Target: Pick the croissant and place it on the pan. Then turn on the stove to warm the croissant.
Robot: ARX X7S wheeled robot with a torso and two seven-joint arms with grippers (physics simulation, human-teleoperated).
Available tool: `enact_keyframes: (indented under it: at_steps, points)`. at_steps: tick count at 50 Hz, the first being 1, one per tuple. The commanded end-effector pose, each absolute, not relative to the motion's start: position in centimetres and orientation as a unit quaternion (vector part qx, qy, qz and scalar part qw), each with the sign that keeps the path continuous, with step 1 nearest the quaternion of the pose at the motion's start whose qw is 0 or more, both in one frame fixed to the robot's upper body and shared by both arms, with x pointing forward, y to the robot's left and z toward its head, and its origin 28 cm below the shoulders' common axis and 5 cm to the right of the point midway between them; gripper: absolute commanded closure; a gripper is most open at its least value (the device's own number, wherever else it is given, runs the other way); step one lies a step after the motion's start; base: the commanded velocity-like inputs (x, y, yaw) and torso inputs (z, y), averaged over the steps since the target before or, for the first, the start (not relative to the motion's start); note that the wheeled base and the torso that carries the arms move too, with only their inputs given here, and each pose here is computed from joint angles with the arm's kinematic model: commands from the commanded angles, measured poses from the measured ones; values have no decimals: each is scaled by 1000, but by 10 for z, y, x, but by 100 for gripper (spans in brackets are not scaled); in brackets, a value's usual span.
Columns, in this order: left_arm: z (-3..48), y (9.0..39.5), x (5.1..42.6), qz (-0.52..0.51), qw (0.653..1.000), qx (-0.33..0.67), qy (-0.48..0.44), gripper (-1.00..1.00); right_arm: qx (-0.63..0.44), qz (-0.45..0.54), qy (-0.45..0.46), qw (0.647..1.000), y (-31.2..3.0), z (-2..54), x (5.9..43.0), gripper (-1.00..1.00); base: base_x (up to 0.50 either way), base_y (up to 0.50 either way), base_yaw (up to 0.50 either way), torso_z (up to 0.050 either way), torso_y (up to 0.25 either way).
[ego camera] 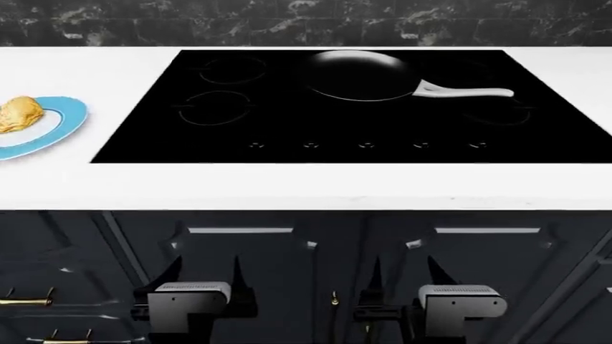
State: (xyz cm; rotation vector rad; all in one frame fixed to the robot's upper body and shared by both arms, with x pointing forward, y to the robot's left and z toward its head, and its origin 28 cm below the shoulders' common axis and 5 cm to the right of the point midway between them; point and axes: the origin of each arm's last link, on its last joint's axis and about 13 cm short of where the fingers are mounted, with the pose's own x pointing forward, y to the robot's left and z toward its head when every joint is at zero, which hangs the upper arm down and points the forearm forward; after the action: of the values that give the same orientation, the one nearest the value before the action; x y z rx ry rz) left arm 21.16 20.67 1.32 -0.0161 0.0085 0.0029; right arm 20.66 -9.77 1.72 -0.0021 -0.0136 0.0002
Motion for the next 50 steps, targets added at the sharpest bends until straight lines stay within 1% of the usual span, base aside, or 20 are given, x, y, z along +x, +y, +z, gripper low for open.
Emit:
enact_keyframes:
  at_steps: [1, 50]
  points:
    - [13, 207, 211, 2, 1000, -9, 5, -100, -5, 5, -8, 1000, -97, 17, 206, -100, -39, 500, 0, 0, 0]
    - [13, 207, 211, 5, 1000, -8, 5, -100, -9, 13, -14, 1000, -97, 18, 206, -100, -26, 500, 0, 0, 0]
